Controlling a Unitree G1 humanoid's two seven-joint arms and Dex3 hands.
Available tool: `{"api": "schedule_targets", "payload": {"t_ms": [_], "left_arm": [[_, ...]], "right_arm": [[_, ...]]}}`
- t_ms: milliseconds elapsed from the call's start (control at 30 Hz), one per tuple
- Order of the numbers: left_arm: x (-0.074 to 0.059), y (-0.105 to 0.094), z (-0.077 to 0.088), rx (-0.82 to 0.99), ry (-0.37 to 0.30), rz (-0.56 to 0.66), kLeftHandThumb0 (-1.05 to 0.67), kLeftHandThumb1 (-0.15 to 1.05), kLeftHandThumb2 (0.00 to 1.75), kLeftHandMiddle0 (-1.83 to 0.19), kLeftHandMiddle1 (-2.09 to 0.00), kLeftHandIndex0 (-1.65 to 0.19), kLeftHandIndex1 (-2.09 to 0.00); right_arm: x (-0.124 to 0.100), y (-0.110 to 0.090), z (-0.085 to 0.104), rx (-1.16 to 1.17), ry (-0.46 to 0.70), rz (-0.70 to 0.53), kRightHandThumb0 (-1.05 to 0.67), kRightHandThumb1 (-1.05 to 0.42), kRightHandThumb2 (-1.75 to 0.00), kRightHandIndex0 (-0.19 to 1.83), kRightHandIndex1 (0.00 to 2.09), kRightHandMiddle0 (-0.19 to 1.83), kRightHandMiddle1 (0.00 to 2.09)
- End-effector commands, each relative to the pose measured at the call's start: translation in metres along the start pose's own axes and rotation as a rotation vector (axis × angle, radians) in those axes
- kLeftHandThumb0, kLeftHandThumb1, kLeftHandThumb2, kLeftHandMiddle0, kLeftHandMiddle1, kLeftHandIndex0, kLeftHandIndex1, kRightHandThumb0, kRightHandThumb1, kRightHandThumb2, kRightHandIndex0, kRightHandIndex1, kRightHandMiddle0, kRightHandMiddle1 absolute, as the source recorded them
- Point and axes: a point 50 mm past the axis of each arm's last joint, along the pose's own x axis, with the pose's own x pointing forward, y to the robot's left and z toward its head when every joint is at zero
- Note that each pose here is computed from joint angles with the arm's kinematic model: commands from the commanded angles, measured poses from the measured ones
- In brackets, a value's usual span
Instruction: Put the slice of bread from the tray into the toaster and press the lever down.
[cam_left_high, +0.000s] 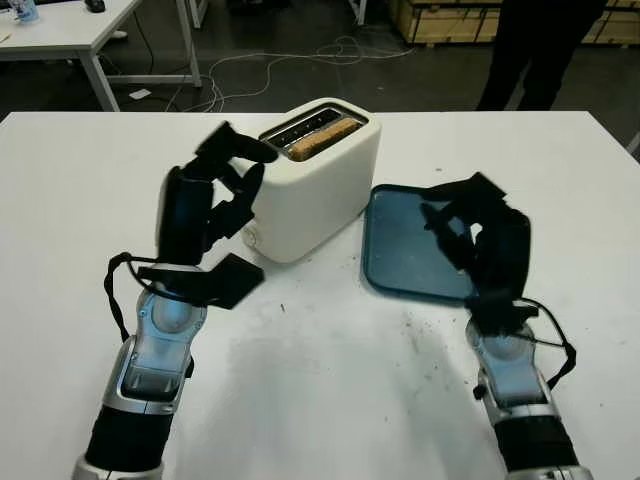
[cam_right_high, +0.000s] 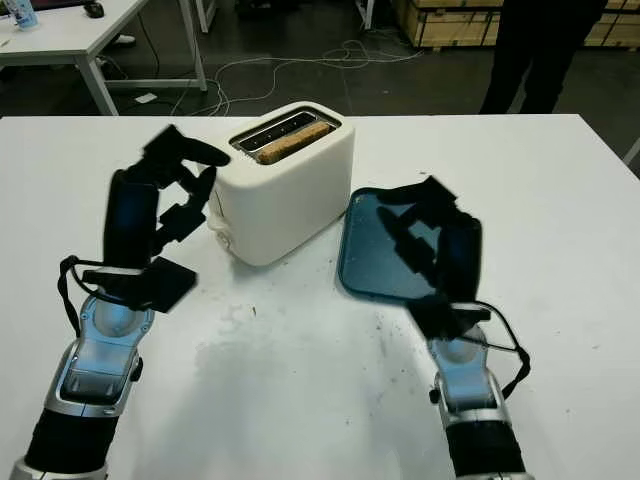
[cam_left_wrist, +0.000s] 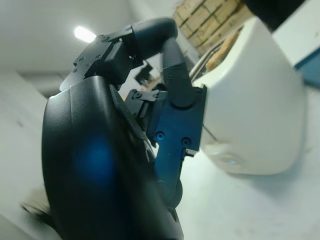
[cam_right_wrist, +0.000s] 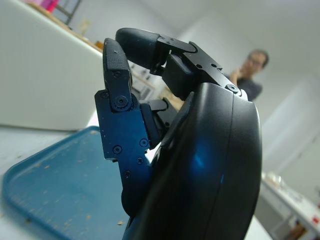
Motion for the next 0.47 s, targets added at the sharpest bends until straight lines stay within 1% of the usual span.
{"api": "schedule_targets", "payload": {"t_ms": [0, 100, 233, 300, 433], "left_arm": [[-0.01, 0.0, -0.01, -0.046, 0.052, 0.059, -0.35, 0.92, 0.31, -0.52, -1.75, -0.36, -1.6], [-0.019, -0.001, -0.02, -0.052, 0.109, 0.136, -0.35, 0.92, 0.35, -0.61, -1.75, -0.32, -1.73], [-0.029, -0.002, -0.03, -0.053, 0.167, 0.177, -0.34, 0.92, 0.38, -0.68, -1.75, -0.34, -1.74], [-0.03, -0.002, -0.031, -0.056, 0.175, 0.18, -0.35, 0.92, 0.38, -0.69, -1.75, -0.35, -1.75], [-0.028, -0.004, -0.031, -0.061, 0.166, 0.171, -0.35, 0.92, 0.37, -0.72, -1.75, -0.37, -1.75]], "right_arm": [[0.007, -0.002, -0.002, 0.024, 0.024, -0.025, -0.38, -0.92, -0.15, 0.72, 1.43, 0.81, 0.67], [0.008, -0.004, -0.005, 0.019, 0.042, -0.031, -0.38, -0.92, -0.13, 0.75, 1.31, 0.87, 0.58], [0.006, -0.004, -0.008, -0.005, 0.052, -0.033, -0.38, -0.92, -0.12, 0.77, 1.22, 0.91, 0.52], [0.004, -0.003, -0.009, -0.024, 0.043, -0.027, -0.39, -0.92, -0.12, 0.79, 1.19, 0.94, 0.45], [0.001, 0.0, -0.009, -0.032, 0.031, -0.029, -0.43, -0.92, -0.12, 0.8, 1.18, 0.99, 0.37]]}}
